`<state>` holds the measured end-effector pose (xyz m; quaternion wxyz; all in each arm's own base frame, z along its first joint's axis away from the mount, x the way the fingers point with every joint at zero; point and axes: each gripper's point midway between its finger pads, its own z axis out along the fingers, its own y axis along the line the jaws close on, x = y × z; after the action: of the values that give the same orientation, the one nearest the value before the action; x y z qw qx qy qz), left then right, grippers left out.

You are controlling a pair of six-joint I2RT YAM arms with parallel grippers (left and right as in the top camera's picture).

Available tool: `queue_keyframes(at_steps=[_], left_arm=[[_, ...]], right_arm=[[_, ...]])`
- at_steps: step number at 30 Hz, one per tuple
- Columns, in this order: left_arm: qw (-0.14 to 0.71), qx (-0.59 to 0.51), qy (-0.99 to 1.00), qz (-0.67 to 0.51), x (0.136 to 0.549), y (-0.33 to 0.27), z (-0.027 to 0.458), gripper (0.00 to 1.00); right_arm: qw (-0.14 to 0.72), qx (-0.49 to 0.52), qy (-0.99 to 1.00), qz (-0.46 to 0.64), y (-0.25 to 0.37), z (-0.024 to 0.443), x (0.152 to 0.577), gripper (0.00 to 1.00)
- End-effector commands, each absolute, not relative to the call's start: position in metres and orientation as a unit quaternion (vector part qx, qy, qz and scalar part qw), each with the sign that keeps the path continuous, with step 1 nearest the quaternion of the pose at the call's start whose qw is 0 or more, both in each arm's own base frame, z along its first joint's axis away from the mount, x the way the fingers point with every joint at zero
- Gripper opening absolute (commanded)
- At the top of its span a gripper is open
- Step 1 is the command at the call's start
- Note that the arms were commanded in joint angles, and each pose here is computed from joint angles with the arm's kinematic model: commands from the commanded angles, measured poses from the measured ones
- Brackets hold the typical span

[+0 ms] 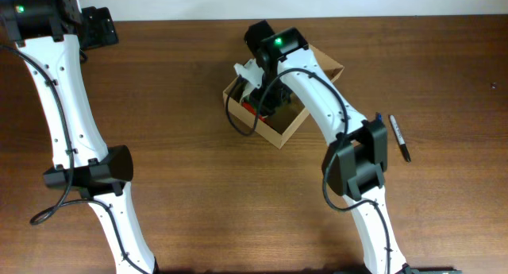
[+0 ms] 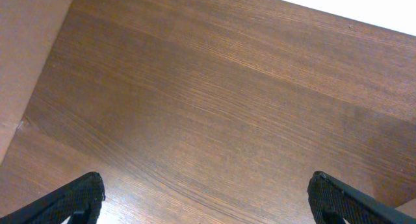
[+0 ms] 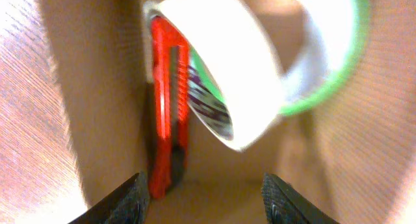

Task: Pack container
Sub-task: 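Lower the red box cutter into the box and release, then move the right gripper to the blue pen and grasp it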

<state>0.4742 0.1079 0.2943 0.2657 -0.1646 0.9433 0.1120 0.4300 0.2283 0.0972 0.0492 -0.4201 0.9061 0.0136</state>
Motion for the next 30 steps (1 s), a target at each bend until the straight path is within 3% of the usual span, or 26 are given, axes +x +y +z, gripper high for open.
queue_keyframes(at_steps=[1, 7, 10, 11, 13, 16, 18, 25, 30], left_arm=[[0.272, -0.162, 0.942, 0.110, 0.470, 0.108, 0.302, 1.00], [0.272, -0.162, 0.942, 0.110, 0.470, 0.108, 0.302, 1.00], [0.272, -0.162, 0.942, 0.110, 0.470, 0.108, 0.302, 1.00], [0.272, -0.162, 0.942, 0.110, 0.470, 0.108, 0.302, 1.00], [0.272, -0.162, 0.942, 0.110, 0.470, 0.108, 0.302, 1.00], [0.272, -0.162, 0.942, 0.110, 0.470, 0.108, 0.302, 1.00], [0.272, -0.162, 0.942, 0.110, 0.470, 0.108, 0.302, 1.00], [0.272, -0.162, 0.942, 0.110, 0.470, 0.108, 0.302, 1.00], [0.272, -0.162, 0.942, 0.110, 0.470, 0.108, 0.302, 1.00]], right_arm=[[0.151, -0.379, 0.913, -0.014, 0.210, 0.187, 0.439, 0.59], [0.246, -0.251, 0.935, -0.041, 0.118, 0.282, 0.442, 0.61], [0.288, -0.125, 0.948, -0.050, 0.041, 0.316, 0.443, 0.61], [0.300, -0.030, 0.952, -0.055, -0.017, 0.326, 0.439, 0.61], [0.297, 0.044, 0.953, -0.042, -0.071, 0.323, 0.430, 0.61], [0.246, 0.150, 0.958, 0.005, -0.151, 0.271, 0.406, 0.62], [0.210, 0.187, 0.960, 0.013, -0.166, 0.236, 0.396, 0.62], [0.096, 0.168, 0.980, 0.045, -0.128, 0.128, 0.384, 0.61], [0.056, 0.110, 0.992, 0.040, -0.094, 0.090, 0.390, 0.61]])
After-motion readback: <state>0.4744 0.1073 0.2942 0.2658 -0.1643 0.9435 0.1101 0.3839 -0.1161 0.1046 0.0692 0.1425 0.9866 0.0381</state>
